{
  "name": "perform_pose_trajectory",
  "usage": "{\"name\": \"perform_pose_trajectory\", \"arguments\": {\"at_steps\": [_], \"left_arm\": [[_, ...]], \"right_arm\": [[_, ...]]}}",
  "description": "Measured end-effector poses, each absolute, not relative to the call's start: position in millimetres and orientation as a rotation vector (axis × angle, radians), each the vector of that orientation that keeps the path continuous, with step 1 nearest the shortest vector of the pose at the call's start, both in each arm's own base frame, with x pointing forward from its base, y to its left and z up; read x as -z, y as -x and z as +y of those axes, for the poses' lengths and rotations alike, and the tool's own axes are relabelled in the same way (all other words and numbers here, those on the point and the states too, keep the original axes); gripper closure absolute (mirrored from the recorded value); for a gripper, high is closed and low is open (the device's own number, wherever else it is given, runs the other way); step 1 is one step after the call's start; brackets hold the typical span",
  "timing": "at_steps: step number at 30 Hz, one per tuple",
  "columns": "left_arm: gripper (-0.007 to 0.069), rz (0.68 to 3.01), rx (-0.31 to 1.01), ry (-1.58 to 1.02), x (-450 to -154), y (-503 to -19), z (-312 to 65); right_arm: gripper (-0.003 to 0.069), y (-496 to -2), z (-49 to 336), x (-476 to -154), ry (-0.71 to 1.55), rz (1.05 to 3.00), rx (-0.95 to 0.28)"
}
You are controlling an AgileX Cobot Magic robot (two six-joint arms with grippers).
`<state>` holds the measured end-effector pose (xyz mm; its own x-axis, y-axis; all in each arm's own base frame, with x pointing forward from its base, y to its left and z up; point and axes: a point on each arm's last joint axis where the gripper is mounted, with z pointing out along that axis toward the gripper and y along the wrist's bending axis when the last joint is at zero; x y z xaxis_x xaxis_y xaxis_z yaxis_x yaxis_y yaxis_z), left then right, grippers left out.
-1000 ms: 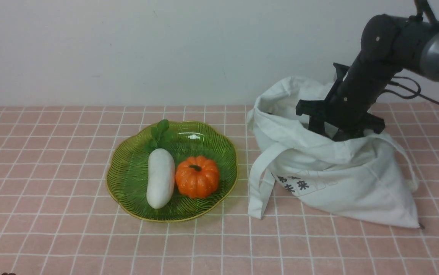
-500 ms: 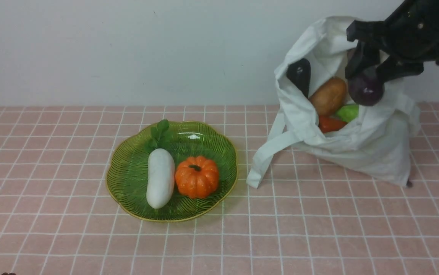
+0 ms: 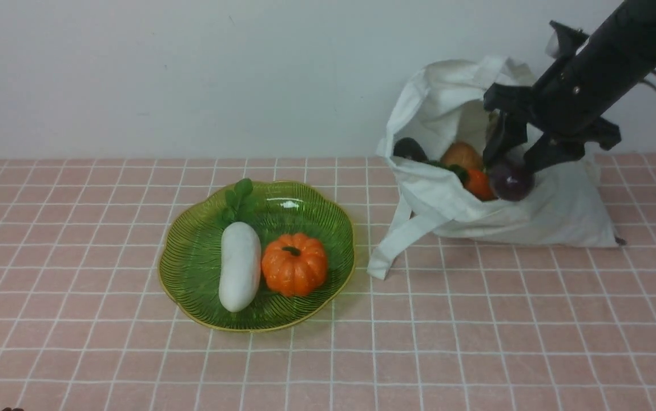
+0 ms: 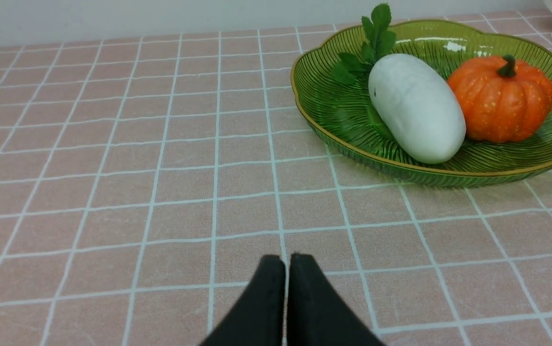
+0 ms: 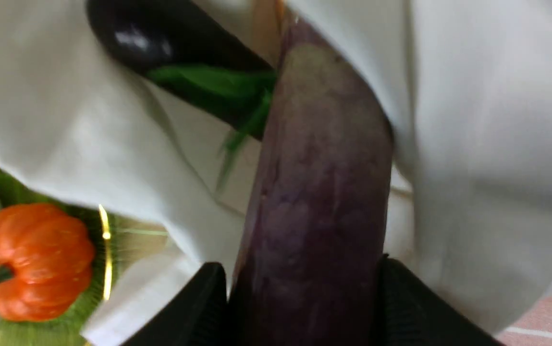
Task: Take vegetables from bag on pink coffee tablecloth place on plate.
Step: 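Take the eggplant out of the bag and place it on the plate with the right gripper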
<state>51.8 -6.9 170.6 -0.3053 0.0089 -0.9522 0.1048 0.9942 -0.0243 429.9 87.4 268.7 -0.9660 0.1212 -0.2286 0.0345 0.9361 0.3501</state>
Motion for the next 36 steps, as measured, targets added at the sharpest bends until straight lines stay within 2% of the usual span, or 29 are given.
{"name": "perform_pose_trajectory", "arguments": {"at_steps": [5,10,13,18,22,26,29,36], "left_arm": [[0.0631,1.879,0.095,-0.082,-171,-52,-7],[0.0631,1.879,0.095,-0.082,-171,-52,-7],[0.0631,1.879,0.095,-0.082,-171,-52,-7],[0.0631,1.879,0.095,-0.082,-171,-52,-7],[0.0631,1.879,0.095,-0.082,-171,-52,-7],[0.0631,1.879,0.095,-0.082,-171,-52,-7],[0.0631,1.879,0.095,-0.082,-171,-52,-7],[0.0631,1.879,0.095,-0.082,-171,-52,-7]], "right_arm": [[0.0300,-434,99,-248,-0.093,2.892,-0.505],[0.0300,-432,106,-250,-0.070,2.889,-0.522],[0.0300,-424,115,-271,-0.007,2.839,-0.589],[0.0300,-396,146,-321,0.253,2.691,-0.725],[0.0300,-381,175,-329,0.435,2.643,-0.776],[0.0300,-379,204,-314,0.508,2.637,-0.783],[0.0300,-383,239,-286,0.550,2.611,-0.777],[0.0300,-414,271,-245,0.621,2.594,-0.693]]}}
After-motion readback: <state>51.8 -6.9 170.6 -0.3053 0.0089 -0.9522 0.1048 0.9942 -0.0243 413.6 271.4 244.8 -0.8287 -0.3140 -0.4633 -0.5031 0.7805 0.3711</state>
